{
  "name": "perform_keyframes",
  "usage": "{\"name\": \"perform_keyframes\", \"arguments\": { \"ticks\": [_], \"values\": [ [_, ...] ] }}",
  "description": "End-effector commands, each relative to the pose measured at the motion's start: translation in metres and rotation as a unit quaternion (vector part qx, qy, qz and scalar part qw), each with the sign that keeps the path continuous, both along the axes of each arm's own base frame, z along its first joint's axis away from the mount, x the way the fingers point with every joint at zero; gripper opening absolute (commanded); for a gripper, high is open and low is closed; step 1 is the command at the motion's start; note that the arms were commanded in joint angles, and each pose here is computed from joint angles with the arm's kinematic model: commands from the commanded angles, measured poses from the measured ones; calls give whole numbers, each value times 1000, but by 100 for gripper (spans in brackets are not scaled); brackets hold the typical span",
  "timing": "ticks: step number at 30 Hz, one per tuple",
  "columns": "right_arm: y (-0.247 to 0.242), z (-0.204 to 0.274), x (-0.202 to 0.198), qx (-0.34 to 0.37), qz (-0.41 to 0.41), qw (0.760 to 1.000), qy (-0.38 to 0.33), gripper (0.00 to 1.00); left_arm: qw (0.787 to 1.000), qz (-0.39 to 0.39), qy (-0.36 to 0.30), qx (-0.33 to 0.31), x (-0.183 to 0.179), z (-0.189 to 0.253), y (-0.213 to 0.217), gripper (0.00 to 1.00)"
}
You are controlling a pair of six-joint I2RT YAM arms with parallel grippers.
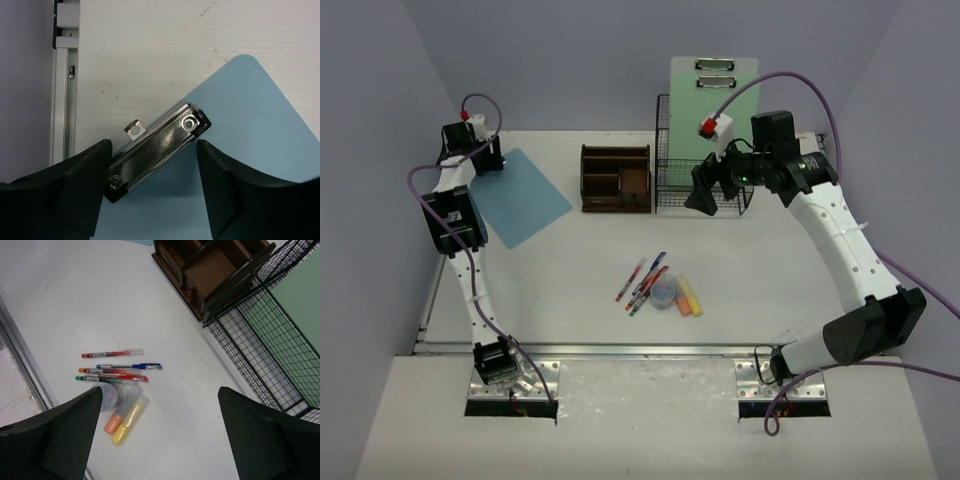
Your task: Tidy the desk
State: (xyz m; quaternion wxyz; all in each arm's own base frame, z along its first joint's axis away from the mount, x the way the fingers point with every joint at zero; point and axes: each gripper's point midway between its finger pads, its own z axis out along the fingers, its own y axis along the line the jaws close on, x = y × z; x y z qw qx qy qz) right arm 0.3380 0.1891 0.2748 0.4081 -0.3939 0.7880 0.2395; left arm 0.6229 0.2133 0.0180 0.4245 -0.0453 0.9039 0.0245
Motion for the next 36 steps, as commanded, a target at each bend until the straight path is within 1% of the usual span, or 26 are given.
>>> {"name": "perform_keyframes", "arguments": {
  "ticks": [1,6,12,16,20,23,29,32,33,36],
  "values": [
    [6,16,-1,13,13,1000,-23,99,997,-29,73,3,-30,-31,-4,60],
    [6,16,-1,12,12,1000,-23,99,995,-38,91,6,-46,-39,4,54],
    [6,19,1,14,12,999,-27,99,992,-57,109,6,-63,-45,16,39],
    [7,22,2,15,12,999,-28,99,990,-75,120,6,-72,-47,21,33],
    [7,22,1,16,12,999,-28,99,985,-98,143,0,-88,-54,22,24],
    [7,22,1,17,12,999,-26,99,981,-106,162,-2,-101,-61,28,20],
    [8,23,0,18,13,999,-27,99,974,-112,195,-18,-127,-77,36,13],
    [8,23,0,19,13,999,-28,99,971,-115,210,-24,-139,-84,39,6],
    [8,23,0,19,14,999,-27,99,970,-116,213,-26,-142,-85,39,2],
    [9,23,1,22,14,999,-26,99,971,-113,209,-26,-144,-81,43,0]
  ]
}}
